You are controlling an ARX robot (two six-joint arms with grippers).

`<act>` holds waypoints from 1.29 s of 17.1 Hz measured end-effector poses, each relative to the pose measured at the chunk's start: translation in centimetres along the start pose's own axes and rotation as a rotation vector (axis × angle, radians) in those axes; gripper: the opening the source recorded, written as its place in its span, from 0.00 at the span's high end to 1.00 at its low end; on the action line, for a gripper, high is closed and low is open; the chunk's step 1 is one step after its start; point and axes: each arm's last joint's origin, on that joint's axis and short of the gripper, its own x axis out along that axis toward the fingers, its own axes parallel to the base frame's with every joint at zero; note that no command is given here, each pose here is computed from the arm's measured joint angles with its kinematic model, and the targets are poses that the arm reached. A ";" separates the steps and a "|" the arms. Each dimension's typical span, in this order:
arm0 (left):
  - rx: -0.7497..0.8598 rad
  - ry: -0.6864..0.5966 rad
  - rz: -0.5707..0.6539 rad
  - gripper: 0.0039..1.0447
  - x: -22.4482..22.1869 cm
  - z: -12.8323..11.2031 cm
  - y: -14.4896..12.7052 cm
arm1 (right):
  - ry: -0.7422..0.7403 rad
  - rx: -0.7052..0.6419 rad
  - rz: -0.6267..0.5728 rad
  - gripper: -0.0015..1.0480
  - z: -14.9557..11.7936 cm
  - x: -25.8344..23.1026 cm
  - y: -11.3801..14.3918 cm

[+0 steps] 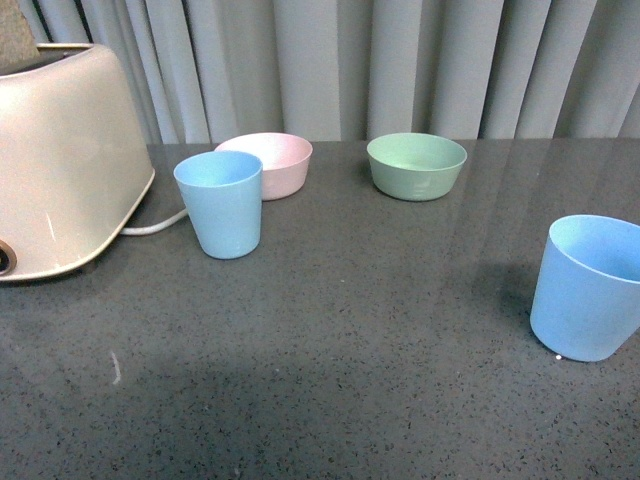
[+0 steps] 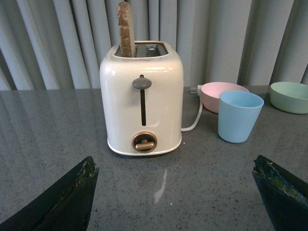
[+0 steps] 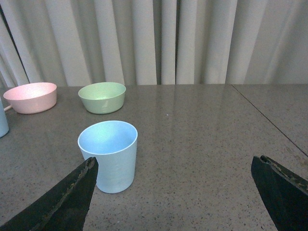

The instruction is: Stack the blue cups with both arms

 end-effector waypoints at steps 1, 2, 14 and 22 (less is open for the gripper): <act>0.000 0.000 0.000 0.06 0.0 0.0 0.0 | 0.000 0.000 0.000 0.06 0.0 0.0 0.0; 0.000 0.000 0.000 0.06 0.0 0.0 0.0 | 0.000 0.000 0.000 0.06 0.0 0.0 0.0; 0.000 0.000 0.000 0.06 0.0 0.0 0.0 | 0.000 0.000 0.000 0.06 0.0 0.0 0.0; -0.008 0.148 -0.011 0.06 -0.1 -0.2 -0.1 | 0.000 0.000 0.000 0.06 0.0 0.0 0.0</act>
